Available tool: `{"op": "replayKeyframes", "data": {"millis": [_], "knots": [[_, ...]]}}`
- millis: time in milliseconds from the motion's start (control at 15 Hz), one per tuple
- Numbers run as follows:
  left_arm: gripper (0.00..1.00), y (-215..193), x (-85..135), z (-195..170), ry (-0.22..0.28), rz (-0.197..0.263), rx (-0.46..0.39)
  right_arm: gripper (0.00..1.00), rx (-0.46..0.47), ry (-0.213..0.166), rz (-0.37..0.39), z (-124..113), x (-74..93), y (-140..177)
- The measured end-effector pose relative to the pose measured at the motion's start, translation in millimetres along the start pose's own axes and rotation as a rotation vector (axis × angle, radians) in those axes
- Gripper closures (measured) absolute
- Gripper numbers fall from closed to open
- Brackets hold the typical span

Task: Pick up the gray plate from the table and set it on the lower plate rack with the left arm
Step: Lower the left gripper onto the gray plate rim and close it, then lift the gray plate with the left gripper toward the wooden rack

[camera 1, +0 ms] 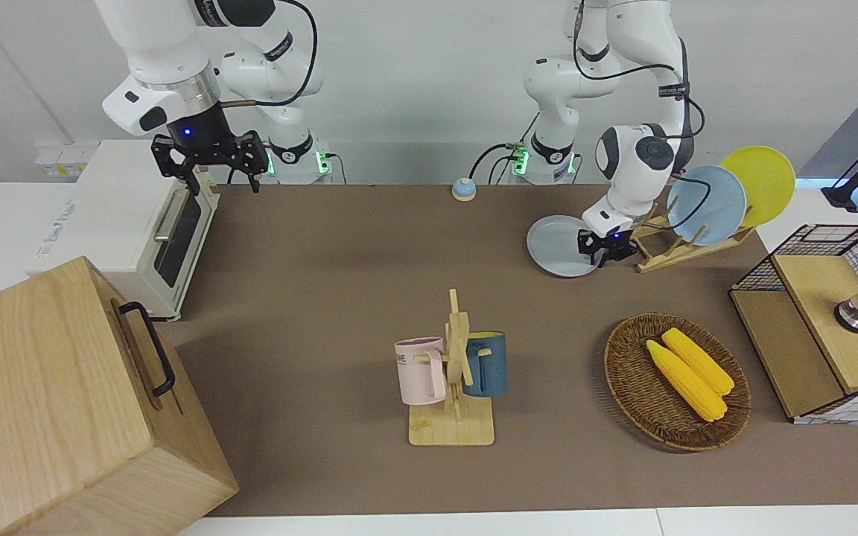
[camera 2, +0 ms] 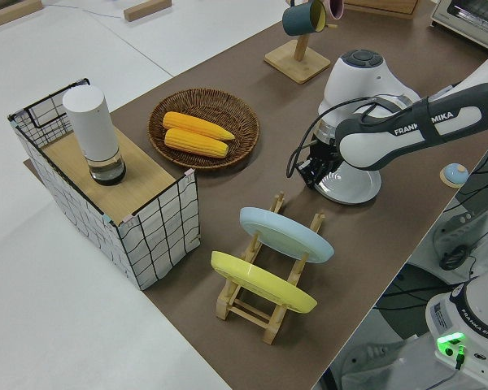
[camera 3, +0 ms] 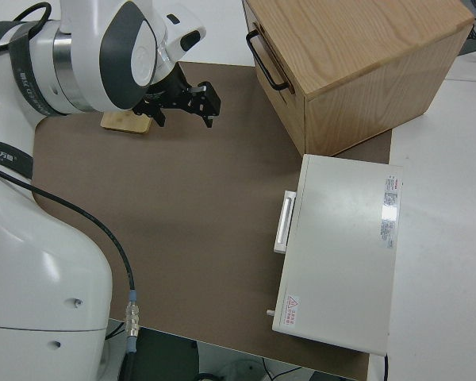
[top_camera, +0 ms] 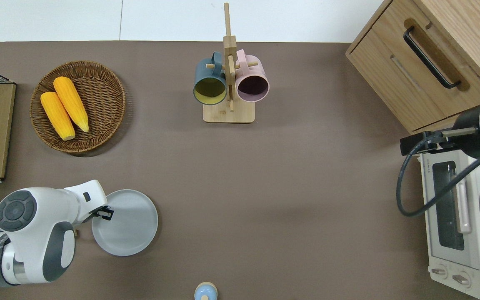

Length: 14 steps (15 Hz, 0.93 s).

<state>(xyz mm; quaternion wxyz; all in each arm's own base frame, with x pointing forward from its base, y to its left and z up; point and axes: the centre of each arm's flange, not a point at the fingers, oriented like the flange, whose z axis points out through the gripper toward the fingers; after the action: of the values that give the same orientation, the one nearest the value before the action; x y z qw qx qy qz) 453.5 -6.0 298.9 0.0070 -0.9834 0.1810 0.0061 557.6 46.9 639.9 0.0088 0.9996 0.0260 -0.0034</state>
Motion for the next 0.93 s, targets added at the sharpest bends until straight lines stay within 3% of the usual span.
{"op": "replayKeyframes", "data": {"millis": [667, 933], "knots": [[0.91, 0.6, -0.2, -2.0, -0.001, 0.012, 0.0, 0.01, 0.0, 0.0, 0.0, 0.0, 0.0, 0.0], [0.91, -3.2, 3.7, -17.2, -0.03, 0.01, -0.009, 0.01, 0.0, 0.0, 0.0, 0.0, 0.0, 0.0]]}}
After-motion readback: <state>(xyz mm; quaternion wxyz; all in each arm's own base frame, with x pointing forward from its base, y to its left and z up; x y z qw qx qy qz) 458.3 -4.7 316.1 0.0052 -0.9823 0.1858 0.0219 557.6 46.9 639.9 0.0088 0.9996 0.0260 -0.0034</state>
